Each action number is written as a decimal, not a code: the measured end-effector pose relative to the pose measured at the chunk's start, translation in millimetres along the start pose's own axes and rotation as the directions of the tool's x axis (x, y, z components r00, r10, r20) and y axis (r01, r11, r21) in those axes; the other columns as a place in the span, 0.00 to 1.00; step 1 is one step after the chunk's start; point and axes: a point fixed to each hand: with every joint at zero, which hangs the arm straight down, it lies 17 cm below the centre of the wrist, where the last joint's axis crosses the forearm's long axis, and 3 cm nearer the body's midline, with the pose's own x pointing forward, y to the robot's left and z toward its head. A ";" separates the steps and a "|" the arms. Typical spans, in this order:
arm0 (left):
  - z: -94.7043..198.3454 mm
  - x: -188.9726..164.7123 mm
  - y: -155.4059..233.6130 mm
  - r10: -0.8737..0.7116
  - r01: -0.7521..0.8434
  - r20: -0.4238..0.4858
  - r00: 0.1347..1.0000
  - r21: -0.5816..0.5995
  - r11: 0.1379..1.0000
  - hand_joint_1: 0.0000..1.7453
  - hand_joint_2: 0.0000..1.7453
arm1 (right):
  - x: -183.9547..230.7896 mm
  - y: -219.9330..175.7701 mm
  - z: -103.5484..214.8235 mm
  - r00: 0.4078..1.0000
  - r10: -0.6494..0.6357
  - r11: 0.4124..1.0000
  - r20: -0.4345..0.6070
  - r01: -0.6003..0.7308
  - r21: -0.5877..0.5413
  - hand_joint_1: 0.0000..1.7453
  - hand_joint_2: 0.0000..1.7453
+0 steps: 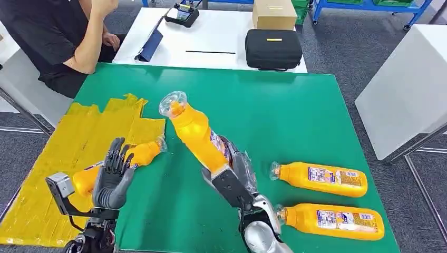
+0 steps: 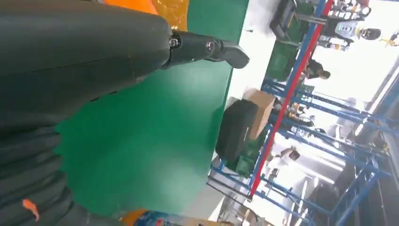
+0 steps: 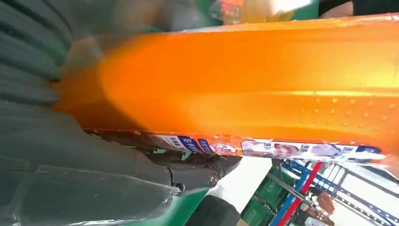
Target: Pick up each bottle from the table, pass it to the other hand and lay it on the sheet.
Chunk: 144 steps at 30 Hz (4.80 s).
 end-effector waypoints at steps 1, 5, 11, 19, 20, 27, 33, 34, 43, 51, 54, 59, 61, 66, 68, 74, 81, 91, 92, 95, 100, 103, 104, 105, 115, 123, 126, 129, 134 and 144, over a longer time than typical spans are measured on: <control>0.1 0.1 -0.9 0.001 -0.001 0.000 1.000 -0.002 1.000 0.00 1.00 | 0.6 -0.1 0.2 1.000 -0.001 1.000 0.001 0.001 -0.001 1.00 1.00; 0.5 0.3 -5.8 0.005 -0.005 0.002 1.000 -0.012 1.000 0.00 1.00 | 1.3 -1.1 0.7 1.000 -0.003 1.000 0.004 0.003 -0.006 1.00 1.00; 1.1 -8.4 -13.0 -0.109 0.109 -0.005 0.994 0.000 0.994 0.00 1.00 | -4.2 5.7 0.5 1.000 0.005 1.000 -0.021 -0.005 -0.001 1.00 1.00; -9.4 -12.0 -43.7 -0.163 0.163 0.007 0.987 -0.050 0.985 0.00 1.00 | 1.1 47.0 -16.7 0.987 0.157 0.984 -0.027 -0.155 0.086 1.00 1.00; -12.3 -11.2 -46.9 -0.157 0.157 0.008 0.988 -0.056 0.986 0.00 1.00 | 3.5 52.6 -19.4 0.982 0.189 0.978 -0.020 -0.186 0.089 1.00 1.00; -23.7 -9.5 -56.2 -0.135 0.135 0.011 0.991 -0.079 0.988 0.00 1.00 | 9.9 93.9 -17.7 0.907 0.420 0.896 0.039 -0.421 0.138 1.00 1.00; -27.2 -12.0 -57.7 -0.044 0.044 -0.007 0.999 -0.092 0.995 0.00 1.00 | 3.1 114.0 -25.6 0.859 0.503 0.835 0.093 -0.511 0.203 1.00 1.00; -26.6 -13.2 -57.3 -0.037 0.036 -0.011 0.999 -0.093 0.995 0.00 1.00 | 1.3 116.3 -25.7 0.855 0.509 0.829 0.097 -0.518 0.210 1.00 1.00; -23.9 -20.9 -53.5 -0.001 -0.003 -0.037 0.999 -0.090 0.996 0.00 1.00 | -8.3 124.9 -26.6 0.835 0.541 0.800 0.103 -0.548 0.246 1.00 1.00; -25.4 -20.4 -46.5 0.067 -0.071 -0.051 0.996 -0.081 0.994 1.00 1.00 | -0.5 141.1 -26.3 0.821 0.553 0.775 0.141 -0.569 0.274 1.00 1.00; -25.1 -20.5 -42.3 0.067 -0.070 -0.045 0.997 -0.072 0.995 1.00 1.00 | -0.3 144.9 -26.4 0.822 0.554 0.774 0.134 -0.567 0.282 1.00 1.00; -24.1 -20.5 -33.5 0.059 -0.060 -0.029 0.998 -0.053 0.997 1.00 1.00 | 1.8 152.5 -24.9 0.826 0.555 0.777 0.099 -0.557 0.292 1.00 1.00; -24.0 -20.4 -30.8 0.056 -0.057 -0.025 0.998 -0.048 0.997 1.00 1.00 | 3.0 155.0 -24.4 0.827 0.554 0.777 0.098 -0.556 0.296 1.00 1.00; -23.7 -21.6 -26.8 0.053 -0.054 -0.027 0.998 -0.039 0.998 1.00 1.00 | 2.9 157.5 -23.7 0.828 0.553 0.776 0.097 -0.553 0.302 1.00 1.00; -23.5 -22.4 -26.0 0.051 -0.052 -0.029 0.998 -0.038 0.998 1.00 1.00 | 1.8 157.4 -23.5 0.828 0.552 0.776 0.094 -0.552 0.304 1.00 1.00; -26.9 -19.0 -24.2 0.014 -0.014 -0.011 1.000 -0.036 0.999 1.00 1.00 | 8.3 152.6 -28.3 0.836 0.538 0.795 0.105 -0.545 0.267 0.00 0.00; -31.8 -5.1 24.4 -0.495 0.487 0.029 0.868 0.145 0.861 1.00 1.00 | 10.0 125.4 -35.4 0.859 0.507 0.838 0.069 -0.510 0.192 0.00 0.00; -8.7 78.7 69.5 -0.954 0.840 0.020 0.298 0.470 0.272 1.00 1.00 | 10.6 61.1 -10.3 0.978 0.208 0.966 0.009 -0.207 0.156 0.00 0.00; -8.4 78.9 69.6 -0.955 0.840 0.019 0.296 0.470 0.270 1.00 1.00 | 10.5 56.3 -8.8 0.979 0.203 0.968 0.009 -0.202 0.145 0.00 0.00; -8.4 78.6 67.7 -0.963 0.851 0.023 0.269 0.464 0.248 1.00 1.00 | 10.6 48.2 -7.0 0.980 0.197 0.972 0.012 -0.197 0.129 0.00 0.00; -12.2 54.8 56.3 -0.994 0.920 0.023 0.108 0.377 0.109 1.00 1.00 | 6.7 40.0 3.7 0.989 0.145 0.983 0.001 -0.144 0.112 0.00 0.00; -10.8 26.6 51.7 -0.995 0.946 0.017 0.100 0.307 0.100 1.00 1.00 | 0.9 37.7 10.1 0.993 0.116 0.987 -0.012 -0.114 0.110 0.00 0.00; -9.9 17.0 48.0 -0.995 0.954 0.021 0.097 0.282 0.099 1.00 1.00 | -0.8 36.8 12.0 0.994 0.112 0.988 -0.016 -0.109 0.110 0.00 0.00; -8.6 7.2 44.3 -0.995 0.962 0.026 0.093 0.256 0.097 1.00 1.00 | -1.9 35.5 13.5 0.994 0.110 0.988 -0.018 -0.107 0.108 0.00 0.00; 18.9 -103.5 34.5 -0.996 0.995 0.031 -0.078 -0.062 -0.080 0.00 0.00 | -8.5 25.3 26.4 0.996 0.086 0.991 -0.024 -0.083 0.102 0.00 0.00; 31.0 -132.4 40.4 -0.987 0.975 0.040 -0.159 -0.151 -0.163 0.00 0.00 | -9.5 19.5 30.1 0.995 0.094 0.991 -0.018 -0.092 0.098 0.00 0.00; 30.9 -136.0 46.0 -0.976 0.962 0.034 -0.215 -0.166 -0.217 0.00 0.00 | -12.0 18.5 32.1 0.995 0.097 0.991 -0.021 -0.094 0.099 0.00 0.00; 30.8 -137.3 55.3 -0.961 0.946 0.025 -0.274 -0.176 -0.274 0.00 0.00 | -12.7 20.3 34.9 0.995 0.094 0.990 -0.024 -0.091 0.104 0.00 0.00; 36.6 -136.1 73.6 -0.931 0.915 0.008 -0.365 -0.185 -0.360 0.00 0.00 | -8.9 23.7 34.1 0.995 0.093 0.990 -0.023 -0.090 0.106 0.00 0.00; 43.8 -57.6 106.6 -0.953 0.955 -0.110 0.282 0.125 0.268 0.00 0.00 | 5.8 30.4 27.4 0.999 0.040 0.997 0.032 -0.042 0.070 0.00 0.00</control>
